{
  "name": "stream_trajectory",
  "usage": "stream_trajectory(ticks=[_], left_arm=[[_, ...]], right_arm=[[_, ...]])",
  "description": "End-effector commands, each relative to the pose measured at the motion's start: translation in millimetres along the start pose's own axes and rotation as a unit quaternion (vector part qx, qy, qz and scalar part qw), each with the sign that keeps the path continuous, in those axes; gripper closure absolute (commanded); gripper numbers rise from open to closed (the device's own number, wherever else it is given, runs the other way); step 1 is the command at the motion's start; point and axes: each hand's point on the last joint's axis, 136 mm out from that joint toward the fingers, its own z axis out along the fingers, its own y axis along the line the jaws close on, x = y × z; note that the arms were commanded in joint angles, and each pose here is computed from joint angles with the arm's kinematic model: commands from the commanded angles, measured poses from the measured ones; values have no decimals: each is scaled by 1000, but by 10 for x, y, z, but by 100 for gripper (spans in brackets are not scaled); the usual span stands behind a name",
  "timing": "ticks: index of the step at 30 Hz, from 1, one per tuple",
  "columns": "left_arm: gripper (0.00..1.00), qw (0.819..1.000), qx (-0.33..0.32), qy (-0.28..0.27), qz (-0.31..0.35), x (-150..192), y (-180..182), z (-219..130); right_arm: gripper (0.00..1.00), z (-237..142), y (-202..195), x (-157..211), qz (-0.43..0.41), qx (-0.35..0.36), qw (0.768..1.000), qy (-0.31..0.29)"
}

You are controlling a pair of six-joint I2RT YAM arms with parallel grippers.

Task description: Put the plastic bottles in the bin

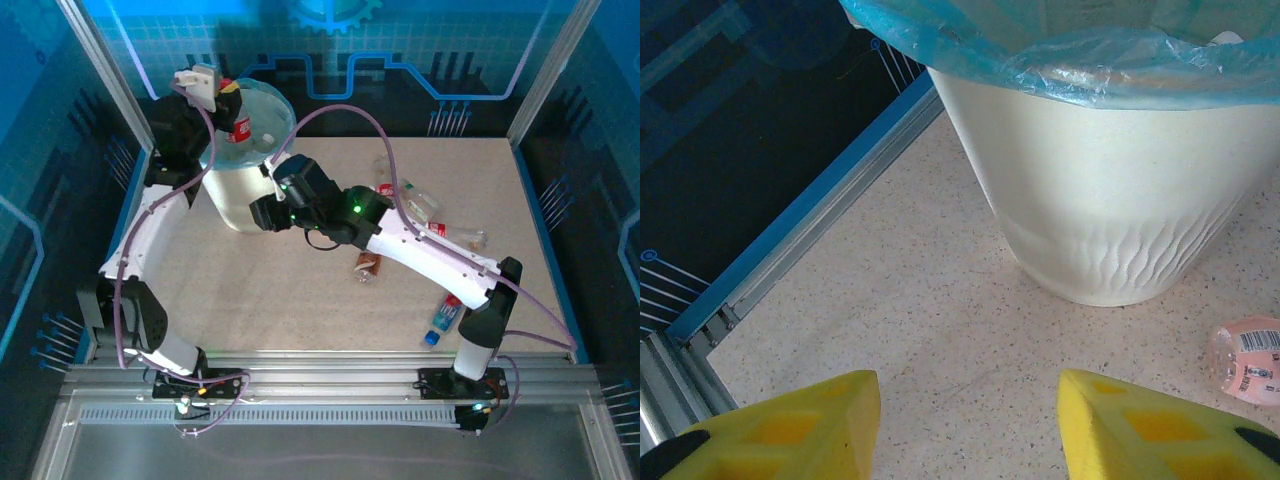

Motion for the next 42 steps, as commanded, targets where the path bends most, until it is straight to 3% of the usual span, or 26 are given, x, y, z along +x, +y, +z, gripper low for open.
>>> stream_trajectory(ticks=[1, 6, 12, 13, 14, 15, 16, 21, 30, 34, 42], left_arm=[[100, 997, 30, 64, -43, 515, -166, 14], [92, 996, 17, 85, -31, 809, -122, 14], [76, 996, 1, 87, -29, 798, -60, 31], [76, 996, 2, 87, -29, 785, -63, 29], [83, 996, 2, 88, -30, 763, -66, 26], [98, 996, 1, 86, -31, 734, -61, 28], [100, 996, -1, 84, -34, 703, -49, 29], [100, 995, -5, 77, -67, 434, -36, 41], [100, 994, -32, 17, -98, -110, 42, -30], [100, 993, -16, 28, -116, -29, -73, 7], [100, 991, 1, 88, -100, 583, -346, 113]], right_arm=[[49, -17, 9, 64, 3, 9, 1000, 6], [49, 2, 1, 111, 5, 10, 1000, 14], [49, 8, -8, 122, 4, 12, 1000, 16], [49, 9, -11, 123, 4, 13, 1000, 16], [49, 14, -12, 124, 3, 13, 1000, 16], [49, 18, -15, 126, 4, 14, 1000, 17], [49, 16, -14, 121, 3, 14, 1000, 16], [49, 35, -3, 124, 3, 13, 1000, 19], [49, 13, -36, 130, 0, 21, 1000, 19], [49, 13, -43, 125, -1, 23, 1000, 17], [49, 59, -37, 183, 1, 21, 999, 29]])
